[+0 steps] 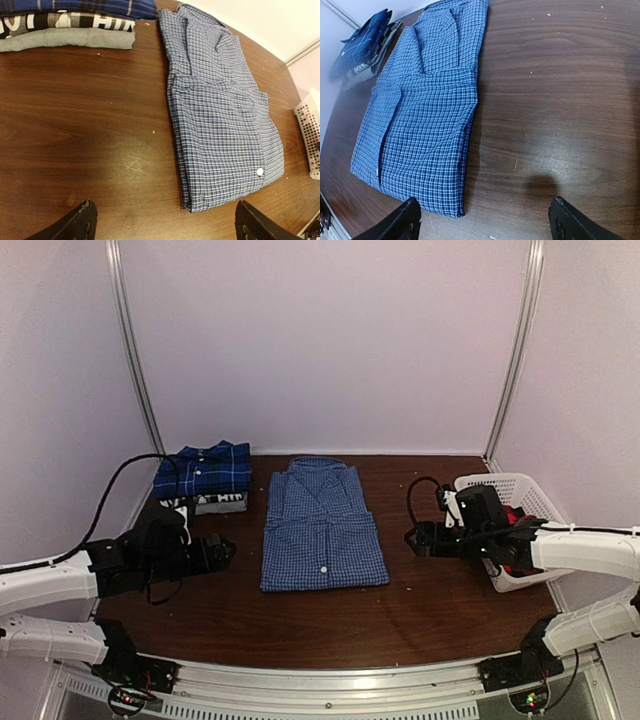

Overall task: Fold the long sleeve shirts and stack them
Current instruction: Pick up the 2/3-rectangle-folded shirt from the center of the board, then move the 2/3-rectangle-folded shirt to the center of the board, then fold the 2/3-rectangle-folded shirt at the center of the board, then smooth out the square-folded shirt at the center of the board.

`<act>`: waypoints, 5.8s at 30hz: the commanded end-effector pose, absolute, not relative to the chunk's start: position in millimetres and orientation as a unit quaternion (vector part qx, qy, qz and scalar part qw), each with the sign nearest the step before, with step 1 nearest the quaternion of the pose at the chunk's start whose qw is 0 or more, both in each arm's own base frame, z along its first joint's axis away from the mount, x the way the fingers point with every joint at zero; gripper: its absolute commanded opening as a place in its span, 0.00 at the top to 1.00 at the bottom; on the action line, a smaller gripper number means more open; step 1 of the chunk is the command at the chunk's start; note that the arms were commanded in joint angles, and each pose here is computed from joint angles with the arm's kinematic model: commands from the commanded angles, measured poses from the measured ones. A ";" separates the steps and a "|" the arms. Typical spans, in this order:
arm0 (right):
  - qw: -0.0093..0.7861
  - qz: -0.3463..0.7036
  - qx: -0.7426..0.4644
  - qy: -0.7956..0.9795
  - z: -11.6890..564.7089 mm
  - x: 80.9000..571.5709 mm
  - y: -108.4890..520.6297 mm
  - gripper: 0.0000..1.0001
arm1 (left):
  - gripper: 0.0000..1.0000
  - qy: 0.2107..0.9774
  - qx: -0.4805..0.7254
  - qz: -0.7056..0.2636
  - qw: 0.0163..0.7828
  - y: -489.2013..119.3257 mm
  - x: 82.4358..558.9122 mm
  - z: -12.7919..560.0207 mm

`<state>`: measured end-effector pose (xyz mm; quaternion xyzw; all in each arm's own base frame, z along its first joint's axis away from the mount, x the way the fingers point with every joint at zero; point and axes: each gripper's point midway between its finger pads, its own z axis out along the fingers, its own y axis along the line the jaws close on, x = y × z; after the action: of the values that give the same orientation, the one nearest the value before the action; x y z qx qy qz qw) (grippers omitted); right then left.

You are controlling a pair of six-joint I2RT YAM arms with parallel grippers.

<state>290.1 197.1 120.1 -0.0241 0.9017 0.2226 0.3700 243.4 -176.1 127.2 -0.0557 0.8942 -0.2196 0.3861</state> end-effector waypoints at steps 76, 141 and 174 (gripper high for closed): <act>0.210 0.341 -0.068 0.914 37.6 196.8 265.5 1.00 | 1.00 0.944 0.029 -0.292 0.152 -258.5 185.8 37.9; 0.362 0.274 0.018 0.891 108.4 330.8 228.5 1.00 | 1.00 0.905 0.020 -0.327 0.271 -268.3 336.9 88.3; 0.325 0.200 -0.163 0.910 99.4 339.8 338.8 0.58 | 1.00 0.913 0.105 -0.305 0.251 -326.7 332.3 100.2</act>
<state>337.8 332.2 110.5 -0.1472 0.9049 0.2111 0.3389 324.7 -314.2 105.4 0.1021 0.9137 -0.2958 0.2594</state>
